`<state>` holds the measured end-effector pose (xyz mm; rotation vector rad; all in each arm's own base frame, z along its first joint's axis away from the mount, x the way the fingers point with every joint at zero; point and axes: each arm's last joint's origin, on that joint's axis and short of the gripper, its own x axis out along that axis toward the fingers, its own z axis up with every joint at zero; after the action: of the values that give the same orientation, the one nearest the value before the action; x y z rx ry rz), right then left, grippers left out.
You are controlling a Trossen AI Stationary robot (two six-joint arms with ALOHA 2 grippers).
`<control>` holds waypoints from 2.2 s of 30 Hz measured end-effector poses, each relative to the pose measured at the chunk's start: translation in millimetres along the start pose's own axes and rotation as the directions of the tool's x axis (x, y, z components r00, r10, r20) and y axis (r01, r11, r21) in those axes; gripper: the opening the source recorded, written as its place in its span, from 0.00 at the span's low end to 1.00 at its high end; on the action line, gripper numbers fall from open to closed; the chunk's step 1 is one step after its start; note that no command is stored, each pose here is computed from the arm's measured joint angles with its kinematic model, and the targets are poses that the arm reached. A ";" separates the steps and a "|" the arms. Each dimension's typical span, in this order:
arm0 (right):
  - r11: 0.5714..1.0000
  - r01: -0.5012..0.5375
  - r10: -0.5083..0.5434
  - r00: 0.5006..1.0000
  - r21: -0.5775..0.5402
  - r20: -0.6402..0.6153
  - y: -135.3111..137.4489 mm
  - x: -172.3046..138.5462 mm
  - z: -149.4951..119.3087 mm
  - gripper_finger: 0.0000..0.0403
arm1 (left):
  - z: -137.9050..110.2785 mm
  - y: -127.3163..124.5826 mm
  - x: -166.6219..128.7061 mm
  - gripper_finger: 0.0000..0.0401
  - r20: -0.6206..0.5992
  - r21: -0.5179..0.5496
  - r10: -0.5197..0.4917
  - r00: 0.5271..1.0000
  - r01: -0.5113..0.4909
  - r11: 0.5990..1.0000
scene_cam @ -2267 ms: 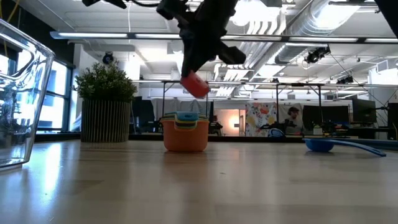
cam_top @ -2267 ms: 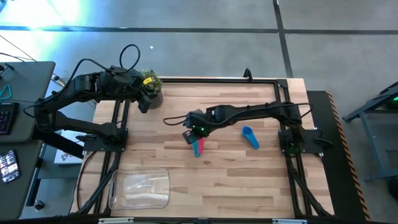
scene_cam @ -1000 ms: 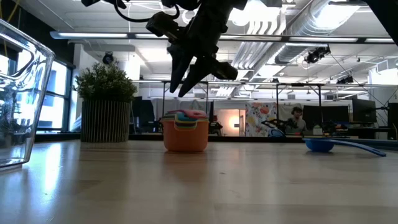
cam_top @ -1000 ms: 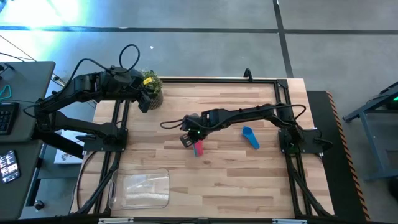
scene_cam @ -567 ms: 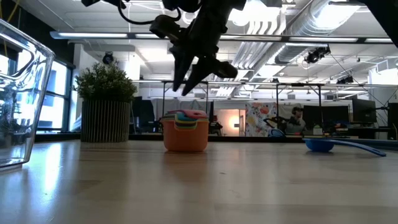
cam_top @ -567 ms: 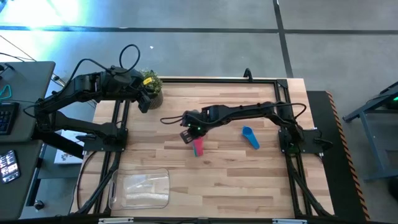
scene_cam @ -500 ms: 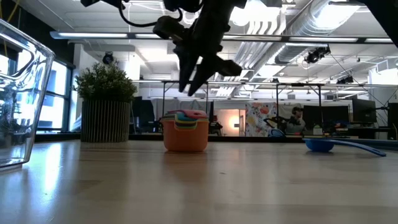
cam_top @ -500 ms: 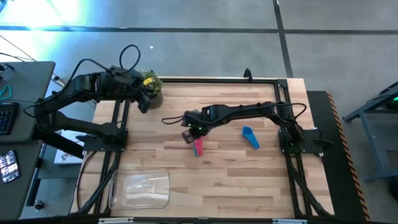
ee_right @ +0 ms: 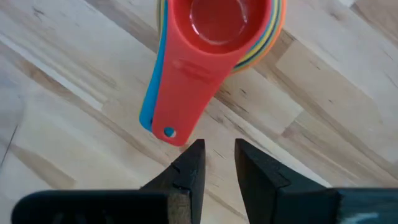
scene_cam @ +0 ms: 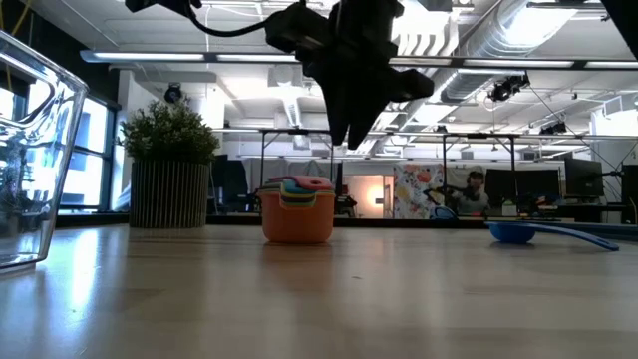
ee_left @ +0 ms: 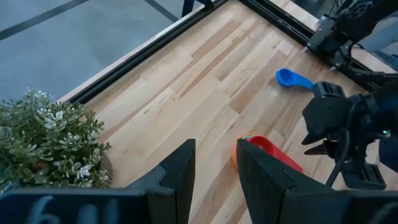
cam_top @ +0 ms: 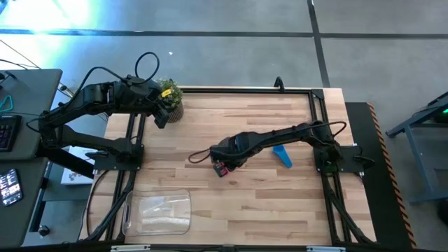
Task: Nest measuring cups in basket
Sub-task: Stack the red measuring cup on the light blue measuring cup, then stack the blue measuring cup on the red measuring cup
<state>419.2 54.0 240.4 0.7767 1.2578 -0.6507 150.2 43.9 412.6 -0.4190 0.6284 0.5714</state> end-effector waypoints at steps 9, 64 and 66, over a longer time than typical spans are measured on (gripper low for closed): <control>0.997 0.076 -0.076 0.997 -0.010 -0.028 4.4 31.3 -3.2 0.20 | 0.2 0.0 0.0 0.26 0.002 -0.001 -0.001 1.000 0.001 1.000; 0.897 0.393 -0.366 0.917 -0.200 0.158 -106.0 -85.8 7.8 0.20 | 0.1 0.0 0.0 0.26 0.001 0.010 0.000 1.000 0.000 1.000; 0.900 0.396 -0.374 0.917 -0.184 0.142 -121.8 -82.6 4.9 0.20 | 0.2 -0.1 0.1 0.26 0.001 0.009 0.000 1.000 0.000 1.000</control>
<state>309.0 -20.7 303.4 0.3125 1.3717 -0.8500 150.4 44.0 412.7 -0.4103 0.6296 0.5682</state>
